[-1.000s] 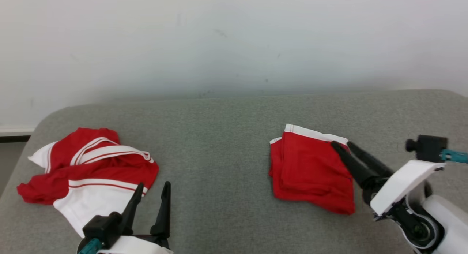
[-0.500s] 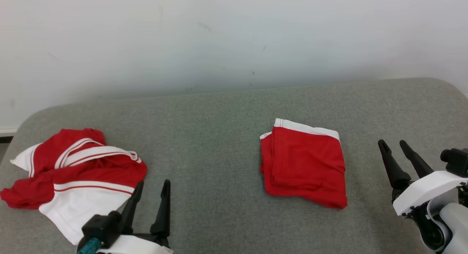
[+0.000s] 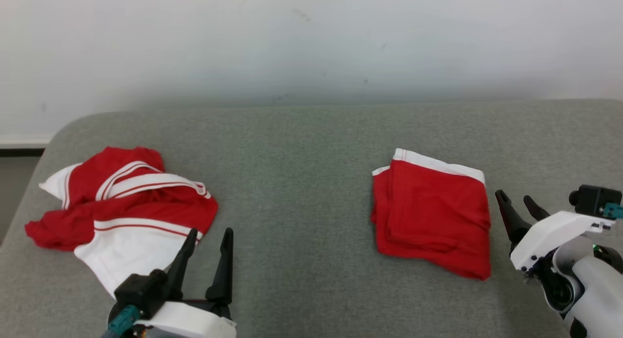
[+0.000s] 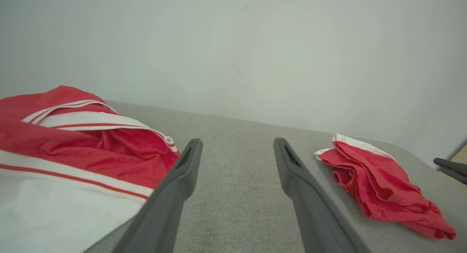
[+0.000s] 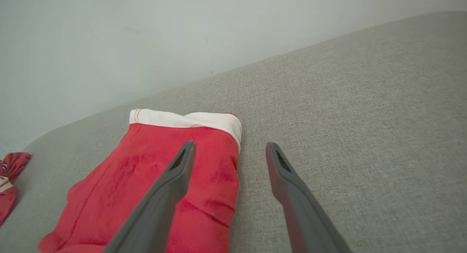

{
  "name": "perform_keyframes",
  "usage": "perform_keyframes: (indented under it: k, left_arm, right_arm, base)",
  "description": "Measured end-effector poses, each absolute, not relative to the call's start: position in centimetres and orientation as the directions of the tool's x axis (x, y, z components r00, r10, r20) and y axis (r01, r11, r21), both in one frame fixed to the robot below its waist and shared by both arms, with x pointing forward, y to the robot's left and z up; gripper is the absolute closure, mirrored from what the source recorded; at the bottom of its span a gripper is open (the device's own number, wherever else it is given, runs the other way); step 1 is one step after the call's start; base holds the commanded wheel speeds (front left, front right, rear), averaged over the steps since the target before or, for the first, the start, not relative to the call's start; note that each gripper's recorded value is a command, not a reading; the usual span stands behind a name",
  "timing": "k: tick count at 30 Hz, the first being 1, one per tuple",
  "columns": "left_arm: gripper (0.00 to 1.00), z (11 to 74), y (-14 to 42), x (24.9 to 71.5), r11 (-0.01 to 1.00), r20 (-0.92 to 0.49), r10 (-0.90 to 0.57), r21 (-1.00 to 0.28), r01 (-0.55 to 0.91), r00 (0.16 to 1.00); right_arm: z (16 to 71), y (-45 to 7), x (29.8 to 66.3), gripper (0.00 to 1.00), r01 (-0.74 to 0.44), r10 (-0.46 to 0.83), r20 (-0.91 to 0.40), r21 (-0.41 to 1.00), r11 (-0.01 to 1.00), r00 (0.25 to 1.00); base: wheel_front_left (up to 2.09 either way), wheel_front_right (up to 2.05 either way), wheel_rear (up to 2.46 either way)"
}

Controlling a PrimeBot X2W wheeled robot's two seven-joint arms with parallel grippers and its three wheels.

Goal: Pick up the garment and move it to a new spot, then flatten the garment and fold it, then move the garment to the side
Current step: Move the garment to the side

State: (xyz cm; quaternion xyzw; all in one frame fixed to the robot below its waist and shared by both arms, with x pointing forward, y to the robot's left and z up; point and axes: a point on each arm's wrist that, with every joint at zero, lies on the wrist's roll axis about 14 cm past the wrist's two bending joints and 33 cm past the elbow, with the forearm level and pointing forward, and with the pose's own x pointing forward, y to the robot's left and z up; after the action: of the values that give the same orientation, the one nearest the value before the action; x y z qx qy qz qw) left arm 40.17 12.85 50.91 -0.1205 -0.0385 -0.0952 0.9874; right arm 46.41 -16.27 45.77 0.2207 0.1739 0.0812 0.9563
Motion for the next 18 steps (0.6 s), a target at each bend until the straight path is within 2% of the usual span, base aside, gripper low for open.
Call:
perform_keyframes:
  k: [6, 13, 17, 18]
  left_arm:
    - [0.00, 49.9, 14.4, 40.2, 0.961, 0.070, -0.138, -0.230, 0.151, 0.988]
    - [0.00, 49.2, 15.9, 40.2, 0.968, 0.047, -0.098, -0.229, 0.106, 0.994]
    - [0.00, 48.8, 16.3, 40.2, 0.969, 0.037, -0.085, -0.230, 0.091, 0.996]
    - [0.00, 48.8, 16.4, 40.2, 0.969, 0.037, -0.084, -0.230, 0.091, 0.996]
  right_arm:
    - [43.3, -15.6, 47.9, 0.00, -0.040, 0.239, -0.424, 0.426, 0.904, 0.874]
    - [38.6, -13.2, 46.9, 0.00, -0.013, 0.299, -0.617, 0.423, 0.906, 0.728]
    - [37.9, -12.3, 46.6, 0.01, -0.017, 0.335, -0.661, 0.438, 0.899, 0.671]
    - [37.9, -12.2, 46.6, 0.32, -0.017, 0.343, -0.667, 0.443, 0.896, 0.661]
  base:
    - [0.00, 0.00, 0.00]
    - [0.00, 0.00, 0.00]
    - [0.00, 0.00, 0.00]
    - [0.00, 0.00, 0.00]
